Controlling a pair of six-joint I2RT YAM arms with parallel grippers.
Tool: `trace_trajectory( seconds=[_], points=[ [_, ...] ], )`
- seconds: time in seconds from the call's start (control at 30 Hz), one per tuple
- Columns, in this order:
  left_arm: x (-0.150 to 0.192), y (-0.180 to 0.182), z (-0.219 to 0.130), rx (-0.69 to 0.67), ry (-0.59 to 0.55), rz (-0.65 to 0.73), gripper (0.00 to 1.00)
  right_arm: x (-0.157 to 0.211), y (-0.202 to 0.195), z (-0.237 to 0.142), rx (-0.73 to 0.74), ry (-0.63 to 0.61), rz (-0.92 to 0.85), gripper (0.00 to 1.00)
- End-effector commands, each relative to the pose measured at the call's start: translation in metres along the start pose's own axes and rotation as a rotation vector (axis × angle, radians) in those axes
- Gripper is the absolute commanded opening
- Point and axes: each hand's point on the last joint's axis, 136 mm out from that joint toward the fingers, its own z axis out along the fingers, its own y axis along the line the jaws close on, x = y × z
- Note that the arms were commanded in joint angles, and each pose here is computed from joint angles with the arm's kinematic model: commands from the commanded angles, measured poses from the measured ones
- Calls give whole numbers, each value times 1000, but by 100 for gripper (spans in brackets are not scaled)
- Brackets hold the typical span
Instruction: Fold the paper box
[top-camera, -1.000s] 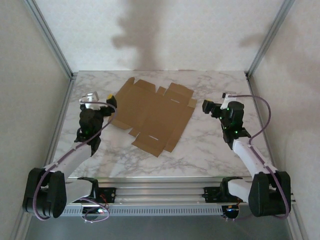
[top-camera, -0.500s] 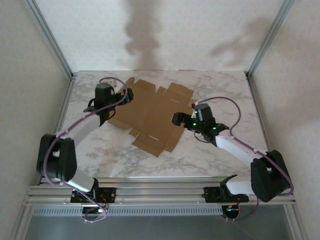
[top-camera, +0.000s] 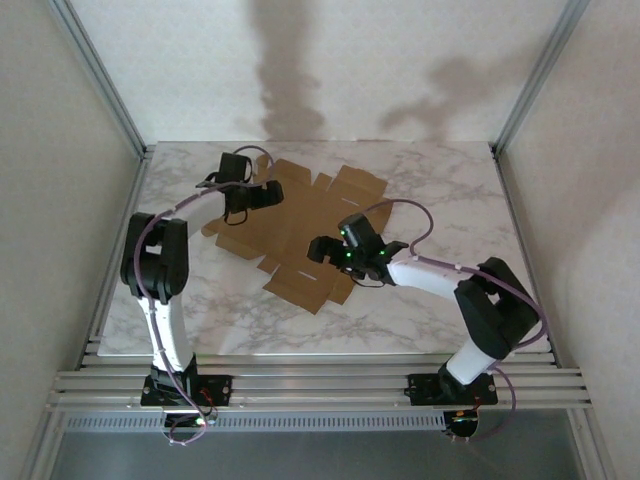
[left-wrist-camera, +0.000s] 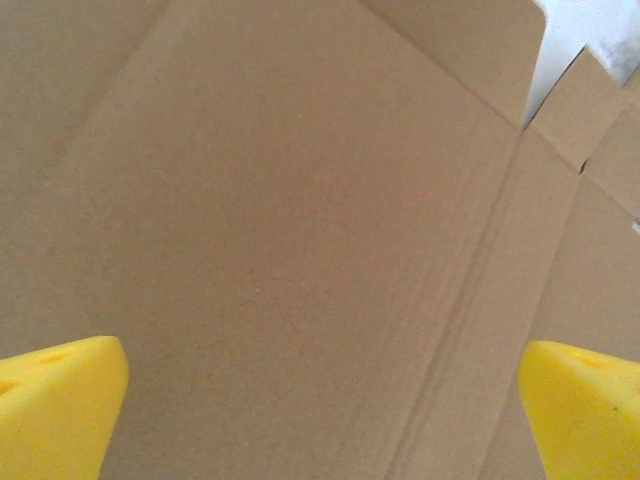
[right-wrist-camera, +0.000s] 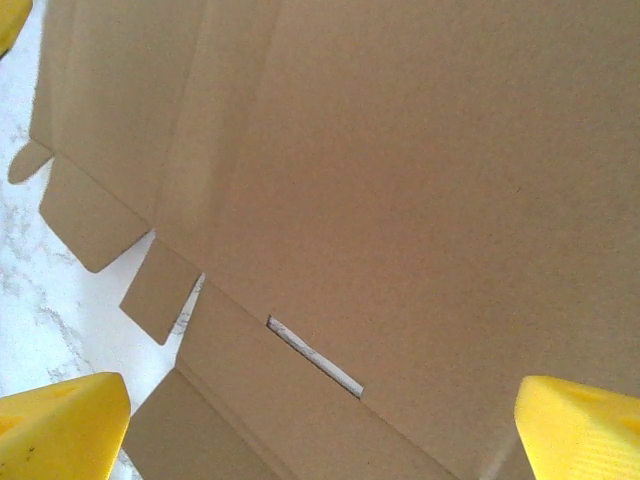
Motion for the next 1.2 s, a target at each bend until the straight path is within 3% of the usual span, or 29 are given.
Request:
trace_trajectory(
  seconds=[0.0,0.37,0.67,0.93,1.17],
  points=[
    [11,-5,7,20,81,-1,99,8,8,10,-1,23,32,99],
    [33,5,21,41,142,-50,99,15,-13,23,62,40,81,99],
    [79,6,7,109,181,-160,99,-4,-53,26,109,42,151,99],
    [136,-25,-24,167,205,-209,99,-57,-81,14,170,-15,166,99],
    [196,-88,-53,295,236,-244,99,-109,-83,25,148,-48,154,99]
  ],
)
